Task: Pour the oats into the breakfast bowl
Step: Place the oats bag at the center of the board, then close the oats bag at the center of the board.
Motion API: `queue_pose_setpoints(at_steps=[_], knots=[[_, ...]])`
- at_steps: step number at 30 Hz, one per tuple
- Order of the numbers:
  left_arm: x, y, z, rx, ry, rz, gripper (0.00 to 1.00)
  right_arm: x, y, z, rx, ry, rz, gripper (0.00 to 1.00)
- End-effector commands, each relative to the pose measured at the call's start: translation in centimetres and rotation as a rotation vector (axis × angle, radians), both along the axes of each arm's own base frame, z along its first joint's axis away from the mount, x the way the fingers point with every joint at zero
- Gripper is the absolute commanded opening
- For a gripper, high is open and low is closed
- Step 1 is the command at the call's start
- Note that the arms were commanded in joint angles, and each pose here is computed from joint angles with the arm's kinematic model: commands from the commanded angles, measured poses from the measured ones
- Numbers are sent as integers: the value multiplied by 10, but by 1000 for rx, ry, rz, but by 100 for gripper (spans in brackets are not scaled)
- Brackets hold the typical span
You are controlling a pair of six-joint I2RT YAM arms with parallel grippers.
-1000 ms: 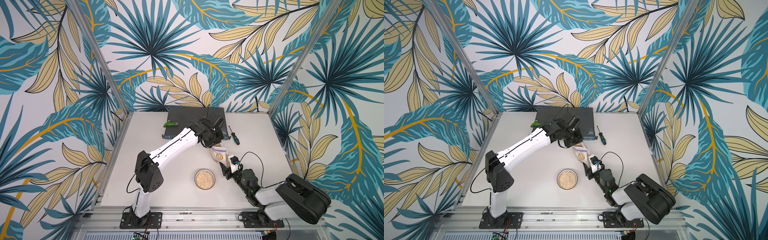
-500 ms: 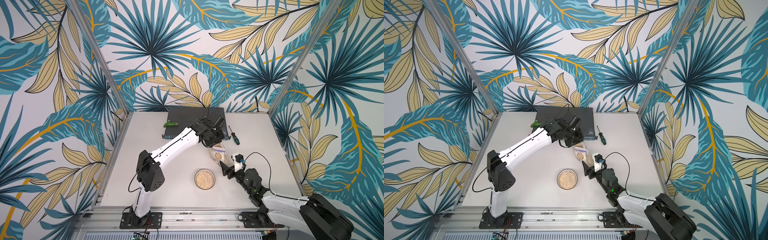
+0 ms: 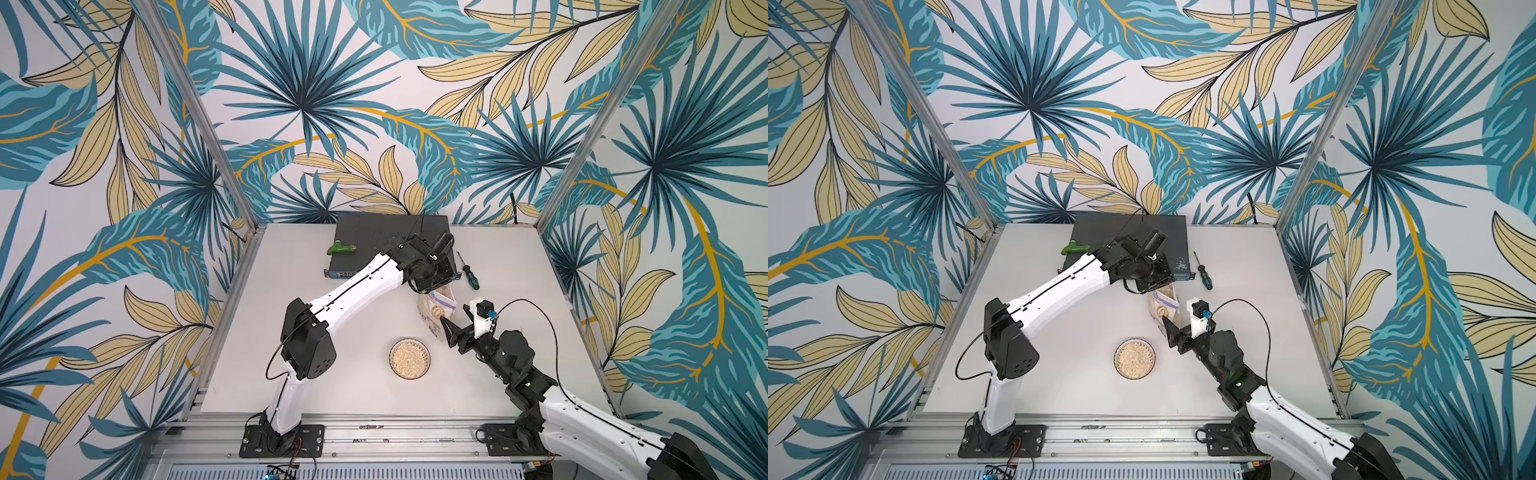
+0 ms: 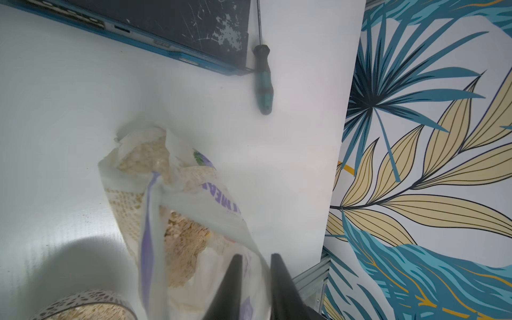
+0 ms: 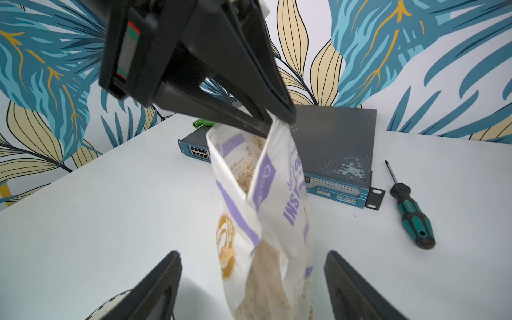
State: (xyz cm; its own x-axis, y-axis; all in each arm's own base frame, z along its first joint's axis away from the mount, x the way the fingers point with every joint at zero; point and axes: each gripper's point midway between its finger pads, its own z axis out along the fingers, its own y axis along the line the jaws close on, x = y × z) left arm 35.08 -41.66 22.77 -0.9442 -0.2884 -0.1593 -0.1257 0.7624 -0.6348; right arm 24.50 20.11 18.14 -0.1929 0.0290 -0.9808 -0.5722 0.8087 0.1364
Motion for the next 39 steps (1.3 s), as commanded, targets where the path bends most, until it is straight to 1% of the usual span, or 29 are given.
queue_pose_setpoints(at_steps=[1,5,7,8,10,12,14,17,20,23,24,27,30,32,35,39], knots=[[4,-7,31,-68,-61,-16,34,2,-2,1,-25,43,-19,83],[4,-5,54,-88,-129,-43,45,-1,-6,13,-14,64,-25,83],[3,-2,72,-105,-182,-59,50,-2,-9,22,-3,76,-38,83],[2,-1,81,-111,-215,-69,53,-3,-11,19,-19,104,-43,83],[-1,7,109,-125,-300,-86,67,-2,-14,25,-32,143,-65,83],[-6,17,131,-126,-371,-97,76,-1,-14,29,-67,176,-73,83],[-12,29,151,-115,-436,-106,81,2,-15,31,-126,217,-89,83],[-24,56,169,-73,-518,-106,85,9,-18,33,-217,286,-131,81],[-37,91,161,3,-557,-67,91,13,-9,31,-310,335,-92,80],[-55,125,138,52,-571,-26,93,20,-1,31,-366,363,-59,77],[-59,139,128,77,-578,-1,94,22,1,31,-380,368,-53,75],[-78,169,93,123,-568,20,94,29,2,32,-401,374,-43,68],[-94,193,60,152,-555,42,95,30,4,32,-390,385,-18,60],[-102,200,46,131,-553,49,95,30,9,32,-379,392,8,58],[-113,200,31,85,-546,31,95,28,14,27,-376,412,37,57],[-119,198,15,74,-526,3,95,32,12,21,-387,427,13,44]])
